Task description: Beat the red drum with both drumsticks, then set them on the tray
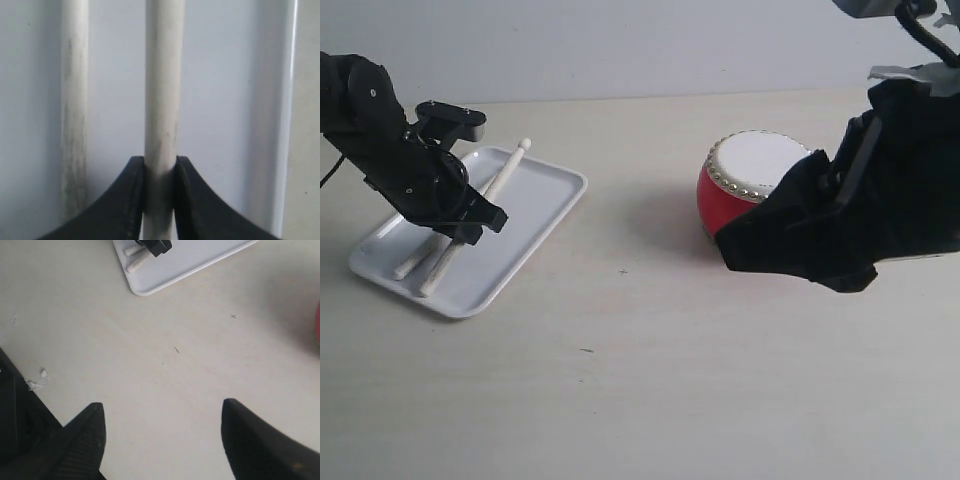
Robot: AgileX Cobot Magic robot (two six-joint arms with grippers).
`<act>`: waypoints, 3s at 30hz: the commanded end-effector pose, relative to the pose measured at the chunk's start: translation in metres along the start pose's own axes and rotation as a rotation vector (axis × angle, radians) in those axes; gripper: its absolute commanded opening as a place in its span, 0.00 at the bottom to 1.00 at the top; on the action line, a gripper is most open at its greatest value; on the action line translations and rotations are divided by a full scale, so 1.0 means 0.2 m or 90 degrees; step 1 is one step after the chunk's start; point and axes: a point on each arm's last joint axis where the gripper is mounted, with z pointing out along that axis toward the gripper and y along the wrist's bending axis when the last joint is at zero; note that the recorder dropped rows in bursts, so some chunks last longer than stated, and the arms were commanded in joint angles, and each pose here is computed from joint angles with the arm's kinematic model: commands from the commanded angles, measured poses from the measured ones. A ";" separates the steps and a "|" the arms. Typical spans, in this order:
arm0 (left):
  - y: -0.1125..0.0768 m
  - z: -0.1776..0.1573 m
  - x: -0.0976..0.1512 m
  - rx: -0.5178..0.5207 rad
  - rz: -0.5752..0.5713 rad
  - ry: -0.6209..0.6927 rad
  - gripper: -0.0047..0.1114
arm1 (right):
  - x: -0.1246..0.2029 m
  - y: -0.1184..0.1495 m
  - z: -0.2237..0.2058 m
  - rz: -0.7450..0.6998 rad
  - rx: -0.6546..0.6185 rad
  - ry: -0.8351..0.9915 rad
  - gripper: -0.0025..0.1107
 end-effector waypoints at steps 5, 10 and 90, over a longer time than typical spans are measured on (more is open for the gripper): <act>-0.01 0.00 0.00 0.003 0.004 0.002 0.07 | 0.00 0.00 -0.01 0.002 0.001 0.000 0.58; -0.01 0.00 0.00 0.003 0.004 0.002 0.35 | 0.00 0.00 -0.01 0.007 0.001 0.000 0.58; -0.57 -1.17 0.84 0.442 0.080 -0.455 0.04 | -0.10 -0.07 -0.03 0.002 0.101 -0.143 0.02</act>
